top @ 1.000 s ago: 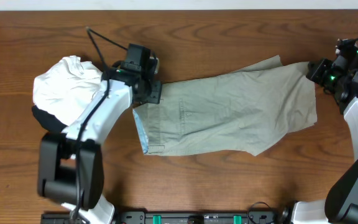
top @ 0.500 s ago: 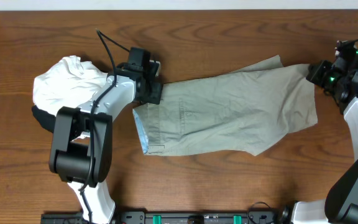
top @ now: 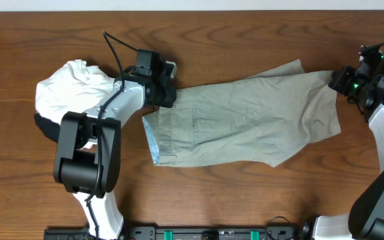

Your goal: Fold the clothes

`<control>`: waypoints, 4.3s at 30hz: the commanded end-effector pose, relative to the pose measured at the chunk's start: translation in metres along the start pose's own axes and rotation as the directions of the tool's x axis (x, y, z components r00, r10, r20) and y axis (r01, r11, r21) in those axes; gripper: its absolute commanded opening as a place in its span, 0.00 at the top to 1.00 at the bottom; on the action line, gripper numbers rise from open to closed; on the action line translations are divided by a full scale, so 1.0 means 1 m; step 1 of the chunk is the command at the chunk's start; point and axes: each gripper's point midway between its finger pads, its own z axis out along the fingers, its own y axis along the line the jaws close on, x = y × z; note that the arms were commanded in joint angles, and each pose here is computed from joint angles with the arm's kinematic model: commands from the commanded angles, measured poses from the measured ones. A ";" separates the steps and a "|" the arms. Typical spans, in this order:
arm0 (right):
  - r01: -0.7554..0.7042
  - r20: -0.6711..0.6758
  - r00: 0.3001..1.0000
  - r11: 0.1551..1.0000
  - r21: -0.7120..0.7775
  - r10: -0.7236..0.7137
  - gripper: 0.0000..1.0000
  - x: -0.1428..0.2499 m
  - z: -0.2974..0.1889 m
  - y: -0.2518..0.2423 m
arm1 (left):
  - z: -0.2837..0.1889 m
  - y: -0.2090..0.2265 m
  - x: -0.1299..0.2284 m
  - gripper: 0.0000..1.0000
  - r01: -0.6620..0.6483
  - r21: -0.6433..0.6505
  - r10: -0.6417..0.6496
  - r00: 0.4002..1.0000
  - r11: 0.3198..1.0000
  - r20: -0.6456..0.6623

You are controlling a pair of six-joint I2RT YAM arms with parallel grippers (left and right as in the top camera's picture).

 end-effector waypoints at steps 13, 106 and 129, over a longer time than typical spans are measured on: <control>0.026 0.015 1.000 1.000 0.001 -0.026 0.99 -0.007 -0.001 0.002 | -0.056 -0.001 -0.005 0.94 0.087 0.019 -0.087 0.996 0.996 0.006; 0.097 -0.381 0.909 0.975 -0.200 -0.169 0.87 0.118 0.017 0.088 | -0.101 0.001 0.091 0.90 0.300 -0.385 -0.396 0.897 0.873 -0.198; -0.057 -0.425 0.875 0.922 0.384 0.231 0.99 0.166 0.088 -0.050 | -0.044 -0.010 0.152 0.76 0.067 -0.386 -0.185 0.943 0.920 -0.276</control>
